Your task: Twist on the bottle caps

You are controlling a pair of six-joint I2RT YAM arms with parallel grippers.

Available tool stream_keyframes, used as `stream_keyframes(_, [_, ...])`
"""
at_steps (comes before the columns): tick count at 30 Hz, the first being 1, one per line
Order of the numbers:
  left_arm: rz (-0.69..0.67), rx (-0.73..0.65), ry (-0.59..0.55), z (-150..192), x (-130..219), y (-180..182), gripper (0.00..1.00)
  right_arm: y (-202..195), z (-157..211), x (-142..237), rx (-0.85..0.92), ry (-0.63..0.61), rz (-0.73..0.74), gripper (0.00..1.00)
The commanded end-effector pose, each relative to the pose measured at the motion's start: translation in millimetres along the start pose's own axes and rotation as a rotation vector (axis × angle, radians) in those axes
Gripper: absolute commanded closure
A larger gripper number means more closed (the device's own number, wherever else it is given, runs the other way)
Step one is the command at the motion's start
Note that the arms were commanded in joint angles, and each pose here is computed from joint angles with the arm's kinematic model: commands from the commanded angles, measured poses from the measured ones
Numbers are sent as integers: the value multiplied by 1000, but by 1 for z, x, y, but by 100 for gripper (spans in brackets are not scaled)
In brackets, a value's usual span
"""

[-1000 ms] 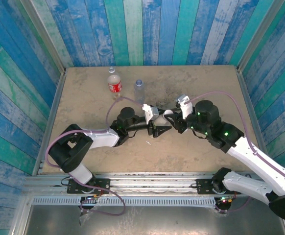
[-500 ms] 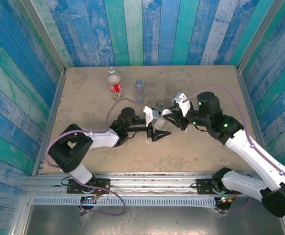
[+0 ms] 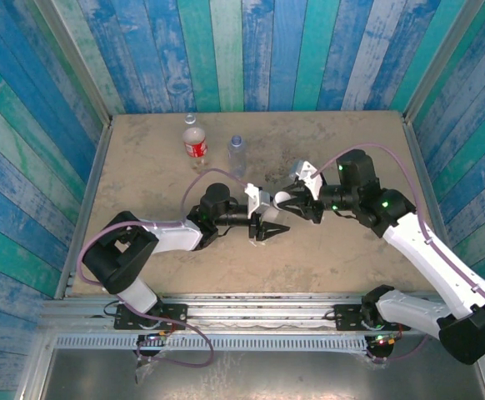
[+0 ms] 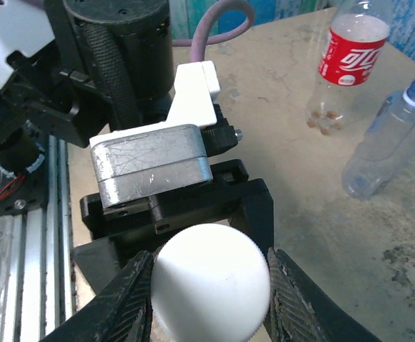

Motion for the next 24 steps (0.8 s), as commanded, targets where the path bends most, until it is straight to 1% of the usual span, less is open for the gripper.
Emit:
stream_keyframes(1, [20,-31,-21,-12,1,-2,34,3,-3,3,10,-8,-36,79])
stream_keyframes(5, [-14,-35,-28,-13,1,1,45,2,-1,2,-41,-5,-31,79])
stream_keyframes(8, [-83,-42,-38,-15,1,7,57,0,4,-1,-131,0,3,80])
stream_keyframes(9, [-121,-46,-47,-17,2,11,62,-1,7,-2,-169,10,39,80])
stream_keyframes(10, [-156,-49,-54,-18,2,14,63,-3,11,-3,-200,17,80,80])
stream_keyframes(12, [-228,-61,-72,-21,3,21,68,-6,18,-4,-286,24,178,80])
stream_keyframes(14, [-280,-73,-82,-24,3,27,70,-4,23,-4,-347,16,242,81])
stream_keyframes(17, [-341,-83,-86,-26,0,36,69,5,32,-9,-434,15,343,81])
stream_keyframes(20, [-381,-88,-86,-24,-2,43,69,8,44,-14,-576,53,467,82])
stream_keyframes(22, [-386,-89,-86,-24,-4,45,69,12,47,-17,-639,82,523,80])
stream_keyframes(24, [-379,-86,-77,-22,-6,45,69,15,42,-17,-637,91,555,77])
Point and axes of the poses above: each hand's point on the last joint's axis, 136 mm out from that joint toward the fingers, its own x axis back along the fingers, its own y axis along the line the jaws close on, z = x × y, the point moved 8 cm from there along x, back along the fingers, and after that the axes turned 1 degree about x, right-handed, at the moved point
